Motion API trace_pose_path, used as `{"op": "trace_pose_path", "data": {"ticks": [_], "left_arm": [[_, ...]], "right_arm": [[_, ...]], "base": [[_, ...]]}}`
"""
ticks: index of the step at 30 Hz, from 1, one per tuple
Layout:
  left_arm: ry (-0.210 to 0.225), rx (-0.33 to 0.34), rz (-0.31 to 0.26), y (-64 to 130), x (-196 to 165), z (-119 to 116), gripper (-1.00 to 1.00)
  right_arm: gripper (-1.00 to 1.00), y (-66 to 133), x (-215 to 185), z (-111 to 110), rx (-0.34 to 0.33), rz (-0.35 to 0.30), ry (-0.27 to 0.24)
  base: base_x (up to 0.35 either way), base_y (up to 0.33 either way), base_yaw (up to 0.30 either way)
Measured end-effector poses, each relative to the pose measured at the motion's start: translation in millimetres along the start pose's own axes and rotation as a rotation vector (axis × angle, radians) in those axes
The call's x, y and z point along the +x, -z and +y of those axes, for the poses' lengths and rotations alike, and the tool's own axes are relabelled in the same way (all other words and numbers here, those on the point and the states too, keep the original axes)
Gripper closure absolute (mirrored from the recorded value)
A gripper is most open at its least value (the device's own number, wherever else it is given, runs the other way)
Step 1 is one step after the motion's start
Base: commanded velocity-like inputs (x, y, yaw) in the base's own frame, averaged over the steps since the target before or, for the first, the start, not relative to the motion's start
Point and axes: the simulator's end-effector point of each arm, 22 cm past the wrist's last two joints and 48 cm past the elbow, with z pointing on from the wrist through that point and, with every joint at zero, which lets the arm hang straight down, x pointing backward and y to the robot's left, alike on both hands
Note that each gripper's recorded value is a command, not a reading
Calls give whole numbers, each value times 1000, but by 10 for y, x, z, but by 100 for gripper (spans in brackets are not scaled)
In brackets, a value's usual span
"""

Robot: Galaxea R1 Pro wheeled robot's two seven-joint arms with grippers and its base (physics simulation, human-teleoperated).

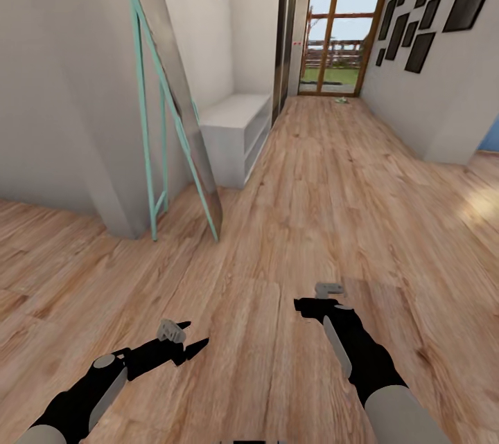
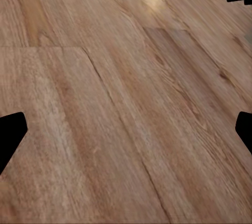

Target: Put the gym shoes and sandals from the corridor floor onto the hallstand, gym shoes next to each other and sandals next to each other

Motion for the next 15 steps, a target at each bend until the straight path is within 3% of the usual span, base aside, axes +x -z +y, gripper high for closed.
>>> {"op": "trace_pose_path", "data": {"ticks": [15], "left_arm": [[0, -1, 0, 0, 2, 1, -100]], "right_arm": [[-100, -1, 2, 0, 0, 1, 0]], "base": [[344, 12, -1]]}}
